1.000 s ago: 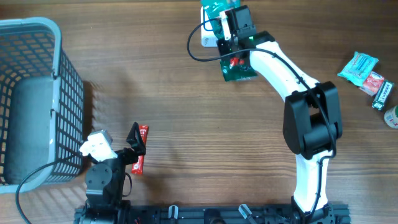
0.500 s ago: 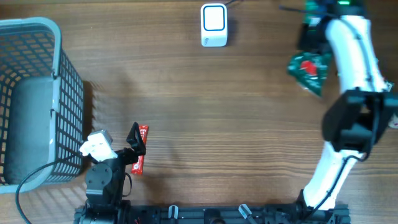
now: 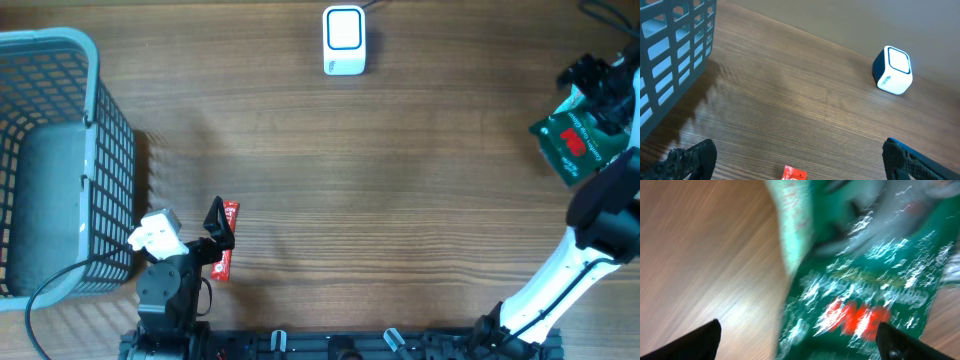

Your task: Scan the item barcode

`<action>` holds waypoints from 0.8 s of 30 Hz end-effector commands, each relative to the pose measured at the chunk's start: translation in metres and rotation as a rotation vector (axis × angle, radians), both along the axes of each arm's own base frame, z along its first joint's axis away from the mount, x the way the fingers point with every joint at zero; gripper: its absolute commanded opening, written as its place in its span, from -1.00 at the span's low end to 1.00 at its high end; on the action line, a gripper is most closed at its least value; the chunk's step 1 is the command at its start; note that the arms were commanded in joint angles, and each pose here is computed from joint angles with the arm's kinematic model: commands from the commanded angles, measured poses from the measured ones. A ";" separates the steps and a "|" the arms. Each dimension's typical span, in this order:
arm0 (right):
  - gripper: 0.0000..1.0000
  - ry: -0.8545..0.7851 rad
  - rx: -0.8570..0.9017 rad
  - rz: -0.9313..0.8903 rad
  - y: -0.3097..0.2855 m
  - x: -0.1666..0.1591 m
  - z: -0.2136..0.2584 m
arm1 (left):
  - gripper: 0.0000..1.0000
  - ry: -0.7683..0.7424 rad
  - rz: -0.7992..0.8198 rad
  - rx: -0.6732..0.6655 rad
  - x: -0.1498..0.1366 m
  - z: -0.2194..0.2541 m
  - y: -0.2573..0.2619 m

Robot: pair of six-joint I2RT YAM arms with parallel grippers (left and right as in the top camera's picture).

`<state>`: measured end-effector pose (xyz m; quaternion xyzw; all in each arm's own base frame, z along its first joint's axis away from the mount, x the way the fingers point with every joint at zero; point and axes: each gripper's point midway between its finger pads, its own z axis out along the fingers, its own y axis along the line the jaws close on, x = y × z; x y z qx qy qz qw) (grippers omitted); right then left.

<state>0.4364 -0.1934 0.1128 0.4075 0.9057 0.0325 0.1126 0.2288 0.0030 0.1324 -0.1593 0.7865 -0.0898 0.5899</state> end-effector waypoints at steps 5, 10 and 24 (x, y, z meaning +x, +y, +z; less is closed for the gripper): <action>1.00 0.025 0.312 0.465 0.249 0.008 0.039 | 1.00 -0.006 -0.013 -0.002 0.000 0.000 -0.002; 0.99 0.050 0.336 0.809 0.400 -0.031 0.042 | 1.00 -0.006 -0.013 -0.002 0.000 0.000 -0.002; 1.00 0.116 0.391 0.880 0.487 -0.085 0.045 | 1.00 -0.006 -0.013 -0.002 0.000 0.000 -0.002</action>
